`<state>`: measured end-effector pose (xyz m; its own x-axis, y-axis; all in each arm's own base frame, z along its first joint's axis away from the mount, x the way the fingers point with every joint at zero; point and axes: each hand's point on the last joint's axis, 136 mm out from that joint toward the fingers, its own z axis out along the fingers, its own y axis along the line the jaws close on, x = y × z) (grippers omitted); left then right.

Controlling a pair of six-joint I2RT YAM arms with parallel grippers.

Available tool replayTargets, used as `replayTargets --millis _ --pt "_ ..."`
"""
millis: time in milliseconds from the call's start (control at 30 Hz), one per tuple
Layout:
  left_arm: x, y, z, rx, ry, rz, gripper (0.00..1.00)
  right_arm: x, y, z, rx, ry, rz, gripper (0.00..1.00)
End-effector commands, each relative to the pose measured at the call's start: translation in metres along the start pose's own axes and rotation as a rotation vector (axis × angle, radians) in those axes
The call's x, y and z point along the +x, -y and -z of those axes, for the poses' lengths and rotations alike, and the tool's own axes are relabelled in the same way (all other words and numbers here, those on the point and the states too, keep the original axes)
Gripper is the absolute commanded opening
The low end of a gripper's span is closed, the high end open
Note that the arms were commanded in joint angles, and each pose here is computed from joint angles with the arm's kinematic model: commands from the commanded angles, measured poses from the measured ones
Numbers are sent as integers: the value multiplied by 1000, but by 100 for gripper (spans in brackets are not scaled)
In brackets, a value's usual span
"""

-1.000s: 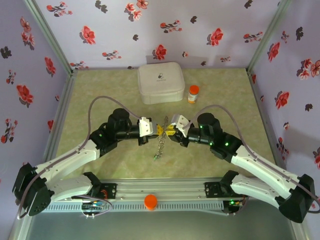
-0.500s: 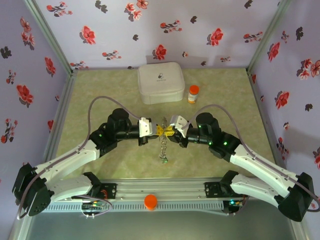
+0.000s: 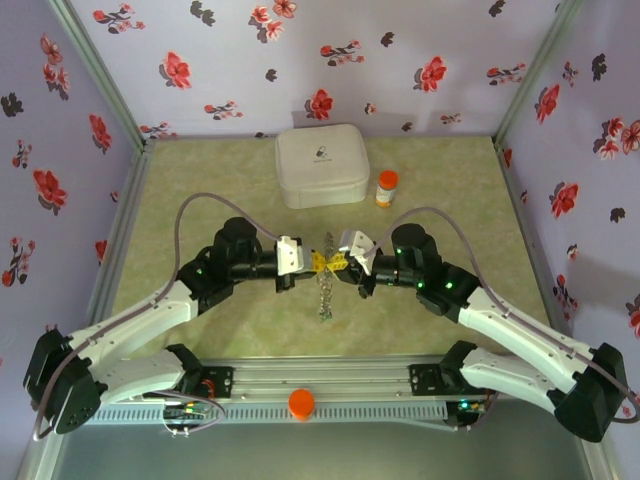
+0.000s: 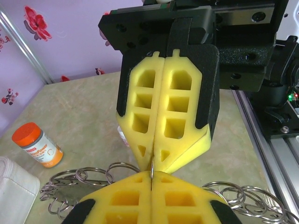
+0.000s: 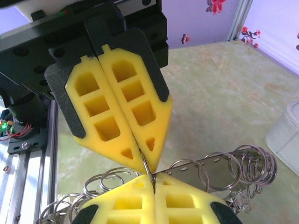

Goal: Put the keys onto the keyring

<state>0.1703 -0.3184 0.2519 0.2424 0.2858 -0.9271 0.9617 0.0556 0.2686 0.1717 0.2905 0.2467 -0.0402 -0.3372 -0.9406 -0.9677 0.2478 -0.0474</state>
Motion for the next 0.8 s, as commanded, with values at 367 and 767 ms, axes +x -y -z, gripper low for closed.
replayTargets --millis 367,767 --pt "31 7 13 -6 -183 -66 44 11 7 6 6 -236 92 0" --pt "22 13 -1 82 -133 -49 35 10 -6 -8 -72 -353 176 0"
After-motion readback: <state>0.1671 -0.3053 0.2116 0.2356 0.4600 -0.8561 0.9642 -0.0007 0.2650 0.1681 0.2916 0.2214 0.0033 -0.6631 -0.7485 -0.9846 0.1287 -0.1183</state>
